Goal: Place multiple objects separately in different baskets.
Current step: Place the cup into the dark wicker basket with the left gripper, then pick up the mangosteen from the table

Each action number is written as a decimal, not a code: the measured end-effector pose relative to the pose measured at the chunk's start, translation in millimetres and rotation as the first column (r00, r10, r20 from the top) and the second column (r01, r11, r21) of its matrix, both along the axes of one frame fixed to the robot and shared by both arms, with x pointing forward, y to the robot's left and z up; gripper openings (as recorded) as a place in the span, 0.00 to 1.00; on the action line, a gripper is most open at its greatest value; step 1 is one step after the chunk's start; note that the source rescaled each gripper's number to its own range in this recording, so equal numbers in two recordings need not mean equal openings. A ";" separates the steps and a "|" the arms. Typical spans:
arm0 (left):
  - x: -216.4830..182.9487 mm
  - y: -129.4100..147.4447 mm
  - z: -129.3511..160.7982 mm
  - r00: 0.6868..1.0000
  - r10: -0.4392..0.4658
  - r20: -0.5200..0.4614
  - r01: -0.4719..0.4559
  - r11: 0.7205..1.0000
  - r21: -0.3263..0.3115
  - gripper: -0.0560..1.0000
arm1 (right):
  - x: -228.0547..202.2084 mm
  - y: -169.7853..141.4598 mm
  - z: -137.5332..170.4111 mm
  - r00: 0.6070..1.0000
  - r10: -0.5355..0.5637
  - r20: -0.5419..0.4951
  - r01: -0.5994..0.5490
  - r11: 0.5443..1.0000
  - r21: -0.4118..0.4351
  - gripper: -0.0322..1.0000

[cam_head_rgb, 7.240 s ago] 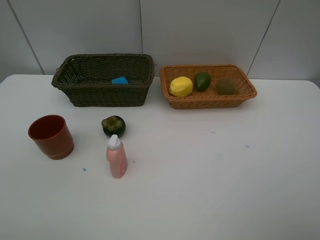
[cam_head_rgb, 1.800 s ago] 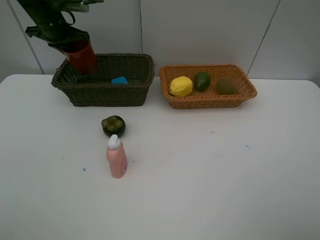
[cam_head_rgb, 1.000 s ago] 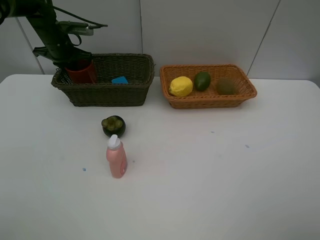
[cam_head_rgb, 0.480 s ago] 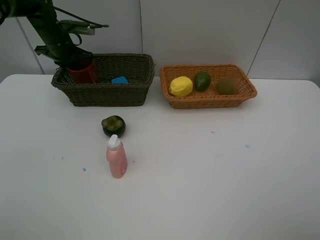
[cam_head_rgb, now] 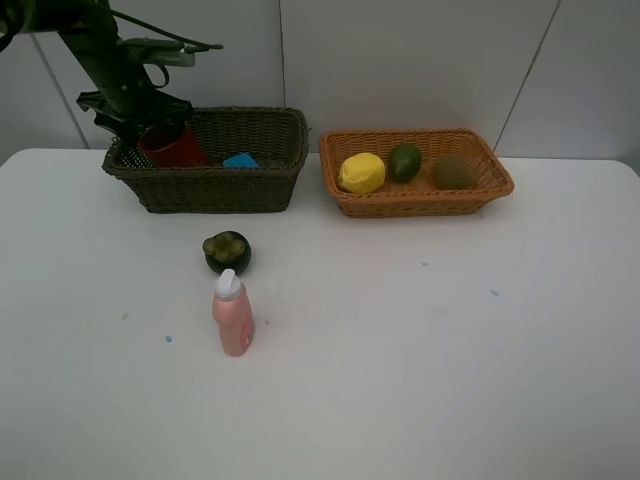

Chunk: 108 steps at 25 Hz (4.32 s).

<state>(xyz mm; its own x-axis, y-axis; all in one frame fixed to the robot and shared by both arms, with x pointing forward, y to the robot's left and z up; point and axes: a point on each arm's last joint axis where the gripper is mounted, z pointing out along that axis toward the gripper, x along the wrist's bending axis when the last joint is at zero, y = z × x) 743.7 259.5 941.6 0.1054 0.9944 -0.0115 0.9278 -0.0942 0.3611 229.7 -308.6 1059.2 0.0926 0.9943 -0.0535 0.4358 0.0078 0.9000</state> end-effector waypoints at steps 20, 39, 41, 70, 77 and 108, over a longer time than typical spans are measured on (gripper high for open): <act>-12.4 1.6 49.3 0.999 -0.004 0.039 0.004 1.000 0.006 1.00 | 0.0 -0.1 0.0 1.000 -0.001 0.000 0.001 1.000 -0.001 1.00; -63.1 -54.1 128.4 0.939 -0.343 0.012 0.342 0.937 0.065 1.00 | 0.0 -0.2 0.0 1.000 -0.001 0.000 0.001 1.000 -0.002 1.00; -67.4 -72.2 128.4 0.918 -0.396 0.012 0.394 0.916 0.071 1.00 | 0.0 -0.2 0.0 1.000 -0.001 0.000 0.001 1.000 -0.002 1.00; -141.1 -134.4 5.9 0.742 -0.573 -0.350 0.619 0.785 0.027 1.00 | 0.0 -0.2 0.0 1.000 -0.001 0.000 0.001 1.000 -0.002 1.00; -146.5 -137.3 -17.0 0.750 -0.599 -0.279 0.631 0.775 0.032 1.00 | 0.0 -0.2 0.0 1.000 -0.001 0.000 0.001 1.000 -0.002 1.00; -150.7 -134.6 -58.7 0.766 -0.611 -0.201 0.632 0.773 0.058 1.00 | 0.0 -0.2 0.0 1.000 -0.002 0.000 0.002 1.000 -0.001 1.00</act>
